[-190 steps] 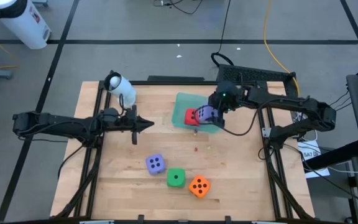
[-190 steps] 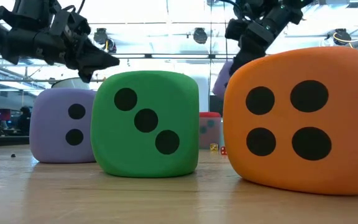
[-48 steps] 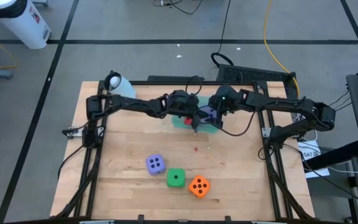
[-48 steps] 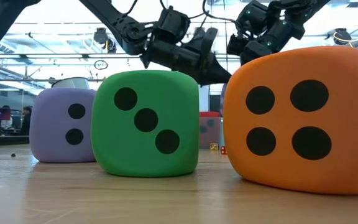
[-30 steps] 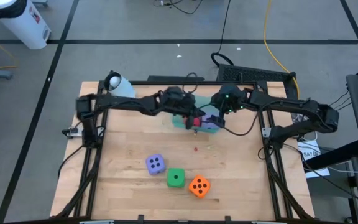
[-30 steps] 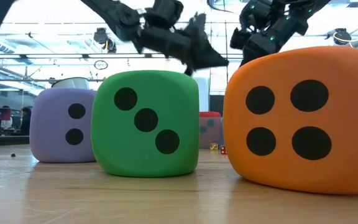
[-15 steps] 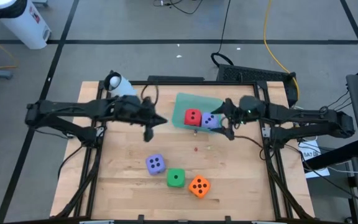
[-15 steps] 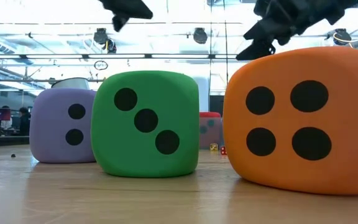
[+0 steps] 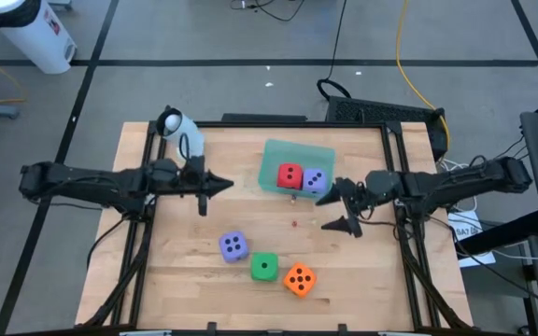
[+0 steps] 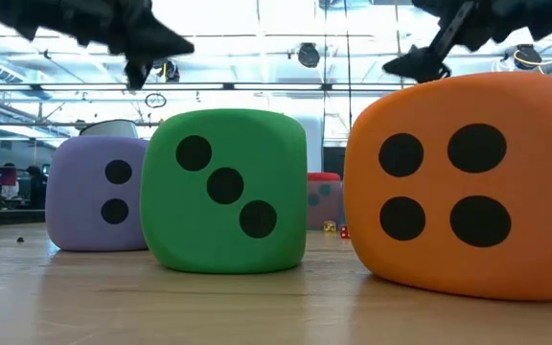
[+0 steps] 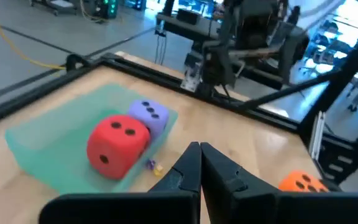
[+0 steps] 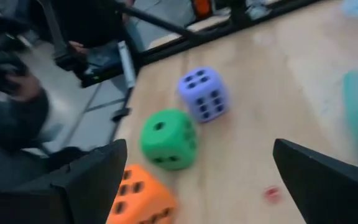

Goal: Pick & Place Dice
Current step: Put the large orange die into the blue bin

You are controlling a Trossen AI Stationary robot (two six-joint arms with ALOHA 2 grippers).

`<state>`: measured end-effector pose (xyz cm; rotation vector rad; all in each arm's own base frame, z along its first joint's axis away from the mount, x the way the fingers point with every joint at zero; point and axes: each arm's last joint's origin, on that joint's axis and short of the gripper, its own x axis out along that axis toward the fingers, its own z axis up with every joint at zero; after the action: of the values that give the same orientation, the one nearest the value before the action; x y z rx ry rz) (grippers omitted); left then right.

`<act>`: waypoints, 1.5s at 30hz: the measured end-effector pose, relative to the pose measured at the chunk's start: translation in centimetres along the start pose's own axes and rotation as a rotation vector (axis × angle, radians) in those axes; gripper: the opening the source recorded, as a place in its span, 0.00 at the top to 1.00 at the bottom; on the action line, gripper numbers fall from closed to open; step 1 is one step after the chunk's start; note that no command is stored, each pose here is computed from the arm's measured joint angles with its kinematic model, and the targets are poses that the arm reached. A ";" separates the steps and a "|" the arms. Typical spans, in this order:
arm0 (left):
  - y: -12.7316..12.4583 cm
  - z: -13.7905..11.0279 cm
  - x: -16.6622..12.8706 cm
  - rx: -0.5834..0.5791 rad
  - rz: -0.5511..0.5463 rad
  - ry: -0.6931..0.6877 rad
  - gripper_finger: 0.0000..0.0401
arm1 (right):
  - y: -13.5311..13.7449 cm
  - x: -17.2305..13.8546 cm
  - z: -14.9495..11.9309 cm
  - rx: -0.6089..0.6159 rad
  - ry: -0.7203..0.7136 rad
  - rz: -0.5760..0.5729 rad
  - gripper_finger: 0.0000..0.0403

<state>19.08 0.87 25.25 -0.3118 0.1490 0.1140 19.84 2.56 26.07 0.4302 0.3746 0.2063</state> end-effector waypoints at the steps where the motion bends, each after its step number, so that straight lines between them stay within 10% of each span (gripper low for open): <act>1: 0.2 -0.9 0.0 0.001 0.003 0.006 0.98 | 0.6 0.2 0.1 0.028 0.016 0.001 0.02; 8: 1.3 -4.9 -0.4 0.007 0.057 0.005 0.98 | 3.5 2.3 -0.6 0.241 0.264 -0.209 0.02; 20: 1.1 -4.6 -0.6 0.044 -0.007 -0.022 0.94 | 6.3 8.7 -3.4 0.539 0.519 -0.312 0.02; 45: 0.3 -4.8 -0.7 0.030 -0.062 -0.008 0.94 | 6.6 15.2 -6.5 0.458 0.669 -0.225 0.02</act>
<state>17.74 -0.46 20.72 -0.2854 0.1325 0.0516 30.38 14.99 18.77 0.7630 1.1342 0.0346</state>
